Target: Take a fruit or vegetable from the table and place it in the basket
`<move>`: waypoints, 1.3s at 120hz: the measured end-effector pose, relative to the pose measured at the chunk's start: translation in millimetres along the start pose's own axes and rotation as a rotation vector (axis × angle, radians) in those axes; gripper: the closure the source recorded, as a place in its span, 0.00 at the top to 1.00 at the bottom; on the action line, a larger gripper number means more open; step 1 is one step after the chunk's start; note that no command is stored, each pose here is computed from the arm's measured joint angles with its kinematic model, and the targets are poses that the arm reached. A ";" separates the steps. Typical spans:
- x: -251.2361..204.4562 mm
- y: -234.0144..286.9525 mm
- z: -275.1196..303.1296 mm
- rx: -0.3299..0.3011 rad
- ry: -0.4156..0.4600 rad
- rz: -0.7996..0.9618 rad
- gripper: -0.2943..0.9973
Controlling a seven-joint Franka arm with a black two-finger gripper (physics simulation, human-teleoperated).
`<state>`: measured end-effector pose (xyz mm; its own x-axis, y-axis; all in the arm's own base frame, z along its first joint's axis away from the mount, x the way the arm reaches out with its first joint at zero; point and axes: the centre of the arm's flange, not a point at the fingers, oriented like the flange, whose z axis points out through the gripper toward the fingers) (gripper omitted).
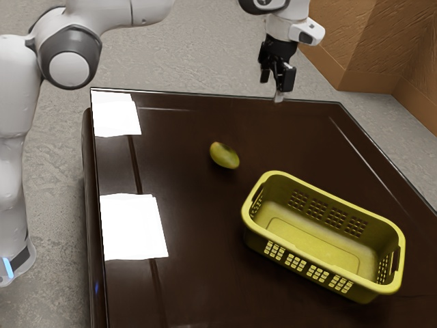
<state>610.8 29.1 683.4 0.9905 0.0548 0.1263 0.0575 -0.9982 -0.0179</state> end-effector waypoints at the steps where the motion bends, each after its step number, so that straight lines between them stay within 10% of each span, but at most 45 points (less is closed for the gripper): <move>1: 0.1 -0.2 -0.1 0.000 0.000 -0.001 0.77; 30: -12.8 -2.1 -23.9 0.001 0.014 0.017 0.77; 60: -89.8 15.4 39.3 -0.022 -0.208 0.327 0.77; 92: -147.4 43.4 102.3 -0.047 -0.182 0.757 0.77; 127: -111.5 -65.1 142.0 -0.010 -0.155 0.923 0.77; 156: -49.5 -53.4 193.2 -0.021 -0.139 1.152 0.77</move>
<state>582.9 84.4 486.5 0.4601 -0.8856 -0.0640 -0.8879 -0.4588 -0.0344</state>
